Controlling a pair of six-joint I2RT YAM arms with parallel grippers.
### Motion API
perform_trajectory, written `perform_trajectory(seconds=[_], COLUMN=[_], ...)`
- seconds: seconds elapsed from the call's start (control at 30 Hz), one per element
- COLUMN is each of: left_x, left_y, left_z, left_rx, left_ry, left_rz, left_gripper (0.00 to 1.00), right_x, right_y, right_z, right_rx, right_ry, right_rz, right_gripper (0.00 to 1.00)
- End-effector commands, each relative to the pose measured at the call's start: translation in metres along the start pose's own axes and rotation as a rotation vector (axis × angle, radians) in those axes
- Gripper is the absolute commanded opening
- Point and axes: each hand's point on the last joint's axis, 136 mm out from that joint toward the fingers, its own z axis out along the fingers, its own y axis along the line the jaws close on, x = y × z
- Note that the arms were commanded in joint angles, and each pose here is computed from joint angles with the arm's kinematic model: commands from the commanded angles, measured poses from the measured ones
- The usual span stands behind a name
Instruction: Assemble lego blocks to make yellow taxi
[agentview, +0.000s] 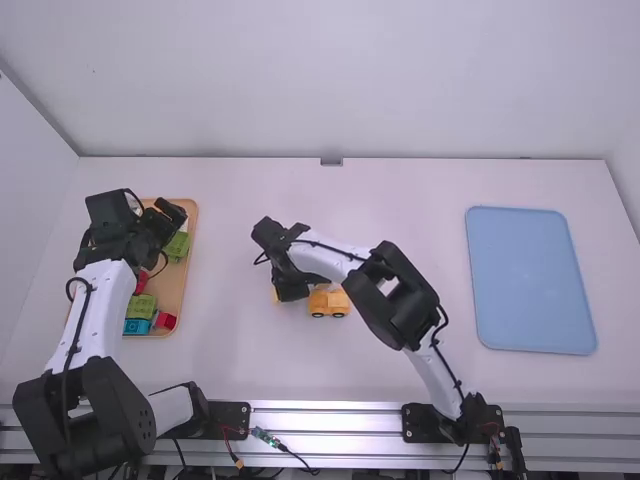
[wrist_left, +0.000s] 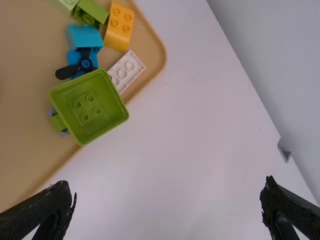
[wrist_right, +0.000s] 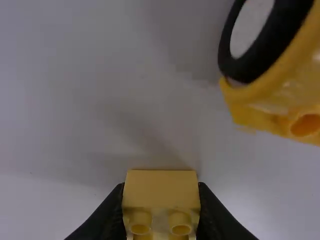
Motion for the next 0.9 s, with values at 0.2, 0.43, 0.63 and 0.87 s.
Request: perform_trajectory(seconds=[0.2, 0.43, 0.63, 0.87], left_x=[0.0015, 0.0024, 0.0012, 0.0011], left_y=[0.0001, -0.0008, 0.0005, 0.0004], left_z=[-0.0032, -0.0030, -0.0032, -0.0032], left_rx=[0.004, 0.006, 0.004, 0.004], left_ry=[0.000, 0.002, -0.001, -0.001], left_rz=[-0.003, 0.000, -0.004, -0.003], left_gripper=[0.99, 0.99, 0.99, 0.99], right_x=[-0.0015, 0.0005, 0.0021, 0.0048], right_y=[-0.0081, -0.0091, -0.0113, -0.0108], right_z=[0.0061, 0.0064, 0.0062, 0.0020], right_rx=[0.028, 0.028, 0.041, 0.054], right_ry=[-0.009, -0.008, 0.006, 0.034], right_rz=[0.009, -0.027, -0.055, -0.098], right_gripper=[0.58, 0.99, 0.99, 0.99])
